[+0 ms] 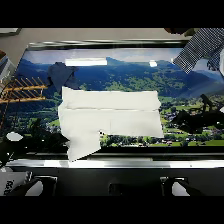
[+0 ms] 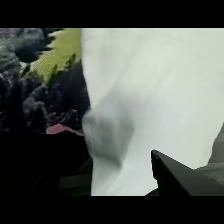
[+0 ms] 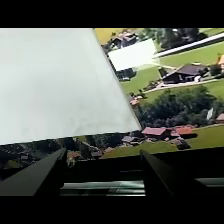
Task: Fold the clothes and pants, and hang the long-sleeved shirts on hangers.
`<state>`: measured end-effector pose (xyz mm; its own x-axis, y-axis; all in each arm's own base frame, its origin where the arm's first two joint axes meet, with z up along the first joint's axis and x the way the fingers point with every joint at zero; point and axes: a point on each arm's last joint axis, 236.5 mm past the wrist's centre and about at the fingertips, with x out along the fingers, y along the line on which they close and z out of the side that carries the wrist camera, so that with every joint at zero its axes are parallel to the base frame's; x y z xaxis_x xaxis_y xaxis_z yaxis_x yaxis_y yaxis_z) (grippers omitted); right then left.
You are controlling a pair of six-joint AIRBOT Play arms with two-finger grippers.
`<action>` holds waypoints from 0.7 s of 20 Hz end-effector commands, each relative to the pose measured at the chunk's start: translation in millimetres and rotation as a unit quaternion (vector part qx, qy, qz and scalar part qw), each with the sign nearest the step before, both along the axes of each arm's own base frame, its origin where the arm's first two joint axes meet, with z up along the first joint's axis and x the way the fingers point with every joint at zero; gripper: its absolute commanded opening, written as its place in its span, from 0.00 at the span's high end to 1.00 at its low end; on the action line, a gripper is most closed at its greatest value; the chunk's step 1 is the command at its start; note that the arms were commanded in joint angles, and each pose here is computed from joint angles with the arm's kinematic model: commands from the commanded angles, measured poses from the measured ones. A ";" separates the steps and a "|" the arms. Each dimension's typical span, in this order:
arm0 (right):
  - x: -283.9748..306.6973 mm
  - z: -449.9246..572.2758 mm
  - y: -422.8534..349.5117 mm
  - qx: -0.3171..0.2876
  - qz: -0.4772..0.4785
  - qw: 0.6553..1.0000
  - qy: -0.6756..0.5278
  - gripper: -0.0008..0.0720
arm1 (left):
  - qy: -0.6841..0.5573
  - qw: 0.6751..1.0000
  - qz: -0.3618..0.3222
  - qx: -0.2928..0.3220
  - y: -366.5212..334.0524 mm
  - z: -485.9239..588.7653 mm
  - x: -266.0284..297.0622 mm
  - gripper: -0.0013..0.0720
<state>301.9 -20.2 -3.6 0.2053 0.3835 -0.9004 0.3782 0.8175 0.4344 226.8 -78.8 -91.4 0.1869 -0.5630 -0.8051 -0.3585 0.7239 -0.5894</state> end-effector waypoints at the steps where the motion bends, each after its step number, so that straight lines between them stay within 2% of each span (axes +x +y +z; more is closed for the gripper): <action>1: 7.6 3.0 3.2 0.010 -0.013 1.000 -0.015 0.26 | -0.002 1.000 0.007 -0.015 -7.4 -5.5 3.8 0.14; 5: 9.0 3.0 2.4 0.009 -0.015 1.000 -0.018 0.26 | 0.003 1.000 -0.018 -0.020 -28.3 -11.6 2.3 0.14; 6: 9.0 3.0 2.4 0.009 -0.015 1.000 -0.018 0.26 | 0.005 0.999 -0.025 -0.022 -33.3 -12.7 1.1 0.17; 7: 8.8 3.0 2.4 0.009 -0.015 1.000 -0.017 0.26 | 0.006 0.999 -0.032 -0.022 -36.6 -13.2 -0.7 0.39; 8: 7.7 3.0 3.1 0.010 -0.014 1.000 -0.015 0.26 | 0.007 0.999 -0.033 -0.024 -37.4 -12.5 -1.5 0.79; 9: 5.7 3.1 4.6 0.014 -0.013 1.000 -0.010 0.26 | 0.007 0.999 -0.035 -0.025 -38.0 -11.5 -2.0 0.95; 12: 3.3 7.0 8.2 0.022 -0.006 1.000 -0.007 0.26 | 0.012 0.999 -0.041 -0.032 -40.5 -9.4 -5.7 0.96; 14: -2.5 2.5 -4.1 -0.007 0.002 1.000 0.006 0.23 | 0.017 0.998 -0.045 -0.036 -42.4 -8.3 -8.6 0.96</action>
<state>306.6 -16.5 1.7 0.2273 0.4006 -0.8876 0.3872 0.7992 0.4598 221.8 -116.9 -101.8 0.1237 -0.6189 -0.7756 -0.3164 0.7162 -0.6220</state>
